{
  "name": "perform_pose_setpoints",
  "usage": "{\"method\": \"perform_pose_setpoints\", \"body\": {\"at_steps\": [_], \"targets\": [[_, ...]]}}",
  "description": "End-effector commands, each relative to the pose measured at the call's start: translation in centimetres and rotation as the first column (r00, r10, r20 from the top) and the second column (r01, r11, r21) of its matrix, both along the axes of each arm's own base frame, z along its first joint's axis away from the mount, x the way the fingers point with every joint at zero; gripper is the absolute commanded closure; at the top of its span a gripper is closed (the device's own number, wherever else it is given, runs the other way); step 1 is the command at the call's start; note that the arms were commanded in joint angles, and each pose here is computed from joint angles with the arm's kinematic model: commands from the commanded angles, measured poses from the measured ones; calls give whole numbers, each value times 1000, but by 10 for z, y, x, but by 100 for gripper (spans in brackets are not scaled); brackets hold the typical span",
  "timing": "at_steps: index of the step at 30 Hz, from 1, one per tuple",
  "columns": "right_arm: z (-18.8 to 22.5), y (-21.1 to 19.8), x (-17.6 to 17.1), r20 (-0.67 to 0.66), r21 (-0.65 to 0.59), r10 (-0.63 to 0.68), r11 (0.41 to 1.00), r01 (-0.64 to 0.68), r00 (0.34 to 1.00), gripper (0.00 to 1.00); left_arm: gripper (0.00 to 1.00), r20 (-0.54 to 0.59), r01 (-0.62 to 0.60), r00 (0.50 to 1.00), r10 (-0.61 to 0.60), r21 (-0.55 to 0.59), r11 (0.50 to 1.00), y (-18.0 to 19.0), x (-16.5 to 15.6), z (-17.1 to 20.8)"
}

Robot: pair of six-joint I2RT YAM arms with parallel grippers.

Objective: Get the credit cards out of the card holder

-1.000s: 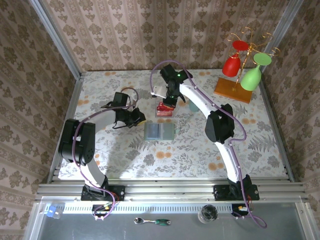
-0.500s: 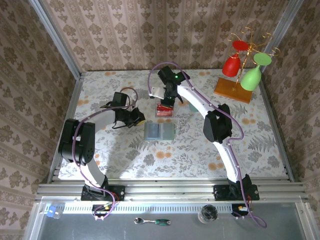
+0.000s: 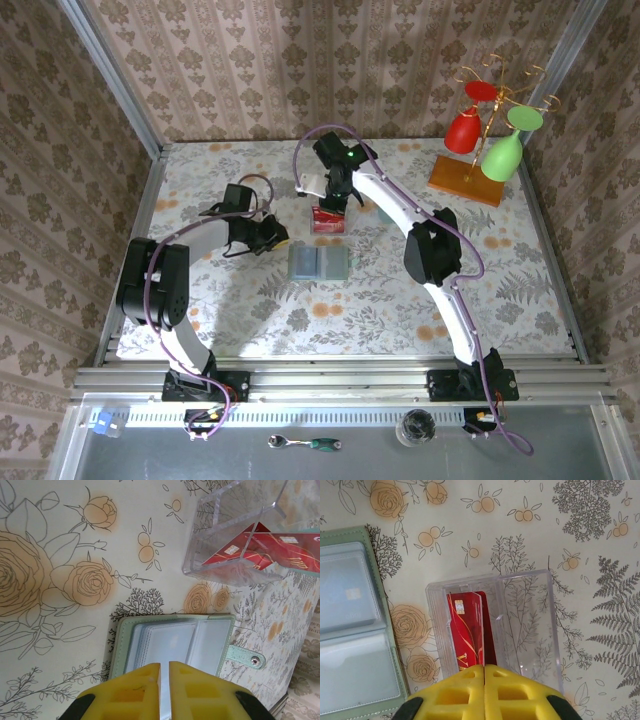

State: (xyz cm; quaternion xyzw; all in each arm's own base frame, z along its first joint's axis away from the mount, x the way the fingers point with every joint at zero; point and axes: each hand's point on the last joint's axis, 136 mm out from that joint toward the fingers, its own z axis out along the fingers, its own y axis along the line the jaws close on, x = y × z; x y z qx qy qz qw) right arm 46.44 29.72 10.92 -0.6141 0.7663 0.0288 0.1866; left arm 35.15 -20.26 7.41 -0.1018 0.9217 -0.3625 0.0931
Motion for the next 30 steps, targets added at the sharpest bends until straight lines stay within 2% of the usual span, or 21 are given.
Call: {"method": "perform_pose_setpoints", "body": {"at_steps": [1,9,17,22,26,30], "targets": [[0,-2,9,37,-26,-8,1000,9,999,87,87,-24,-1,1000,0,-20,1000,0,-1,-3],[23,-6,14,91,-7,-66,998,67,994,84,87,-24,7,1000,-8,-31,999,-3,0,-4],[39,6,-2,56,141,-227,966,217,972,83,87,-21,24,999,-25,-39,999,-9,0,-5],[47,19,-21,-23,273,-359,896,351,933,80,88,-19,34,999,-35,-43,998,-13,-1,-7],[46,25,-39,-105,333,-439,830,447,892,79,88,-23,40,999,-41,-41,998,-14,-5,-11],[40,24,-51,-209,371,-532,733,570,821,77,89,-30,43,999,-44,-38,998,-14,-9,-17]]}}
